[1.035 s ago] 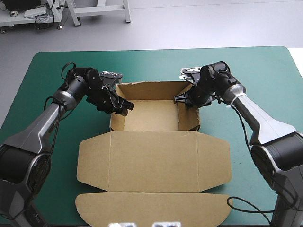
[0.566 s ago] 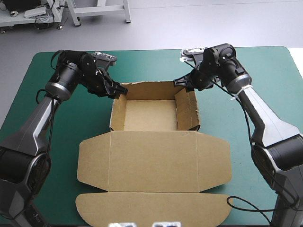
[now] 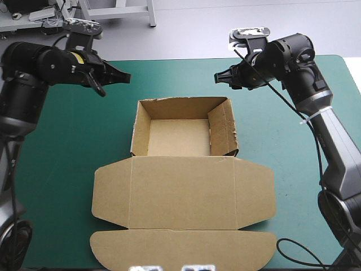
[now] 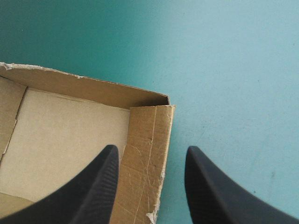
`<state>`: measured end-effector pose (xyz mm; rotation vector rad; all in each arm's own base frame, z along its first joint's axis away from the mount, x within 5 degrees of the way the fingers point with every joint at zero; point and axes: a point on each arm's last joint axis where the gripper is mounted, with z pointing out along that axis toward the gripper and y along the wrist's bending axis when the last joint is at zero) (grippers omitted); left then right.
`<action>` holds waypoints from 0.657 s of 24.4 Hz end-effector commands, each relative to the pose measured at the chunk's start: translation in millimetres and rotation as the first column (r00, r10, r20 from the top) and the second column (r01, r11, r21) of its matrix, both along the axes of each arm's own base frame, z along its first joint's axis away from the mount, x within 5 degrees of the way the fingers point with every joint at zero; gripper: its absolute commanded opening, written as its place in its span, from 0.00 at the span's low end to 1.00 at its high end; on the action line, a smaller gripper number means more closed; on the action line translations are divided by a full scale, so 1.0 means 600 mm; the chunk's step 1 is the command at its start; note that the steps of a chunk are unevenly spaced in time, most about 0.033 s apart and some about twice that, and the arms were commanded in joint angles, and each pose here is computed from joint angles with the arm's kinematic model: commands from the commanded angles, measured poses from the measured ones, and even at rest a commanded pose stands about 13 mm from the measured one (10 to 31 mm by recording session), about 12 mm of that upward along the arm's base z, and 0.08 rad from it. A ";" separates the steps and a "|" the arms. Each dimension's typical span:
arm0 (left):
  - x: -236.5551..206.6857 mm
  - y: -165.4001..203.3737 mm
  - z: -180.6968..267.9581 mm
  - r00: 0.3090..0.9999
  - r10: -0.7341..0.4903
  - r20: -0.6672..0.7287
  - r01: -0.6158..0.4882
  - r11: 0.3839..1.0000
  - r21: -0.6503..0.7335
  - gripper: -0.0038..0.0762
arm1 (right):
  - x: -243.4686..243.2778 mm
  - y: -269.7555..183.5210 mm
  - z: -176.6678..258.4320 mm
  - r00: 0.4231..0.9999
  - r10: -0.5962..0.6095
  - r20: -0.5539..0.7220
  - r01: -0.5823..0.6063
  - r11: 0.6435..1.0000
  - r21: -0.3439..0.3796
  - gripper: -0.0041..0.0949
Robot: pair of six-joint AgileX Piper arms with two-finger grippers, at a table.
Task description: Fold the box
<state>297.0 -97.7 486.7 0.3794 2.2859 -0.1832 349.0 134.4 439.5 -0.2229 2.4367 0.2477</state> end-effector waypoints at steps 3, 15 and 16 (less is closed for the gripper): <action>-0.132 0.041 0.076 0.991 -0.002 0.135 0.007 0.999 -0.037 0.04 | -0.013 -0.010 -0.035 0.997 -0.013 -0.075 0.009 0.999 -0.048 0.47; -0.203 0.068 -0.054 0.998 0.007 -0.069 -0.004 0.999 0.049 0.04 | 0.048 0.022 -0.169 0.954 -0.005 -0.299 -0.019 0.997 -0.076 0.47; -0.206 0.069 -0.066 0.996 0.008 -0.085 -0.003 0.999 0.055 0.04 | 0.052 0.026 -0.179 0.949 -0.002 -0.316 -0.021 0.997 -0.069 0.47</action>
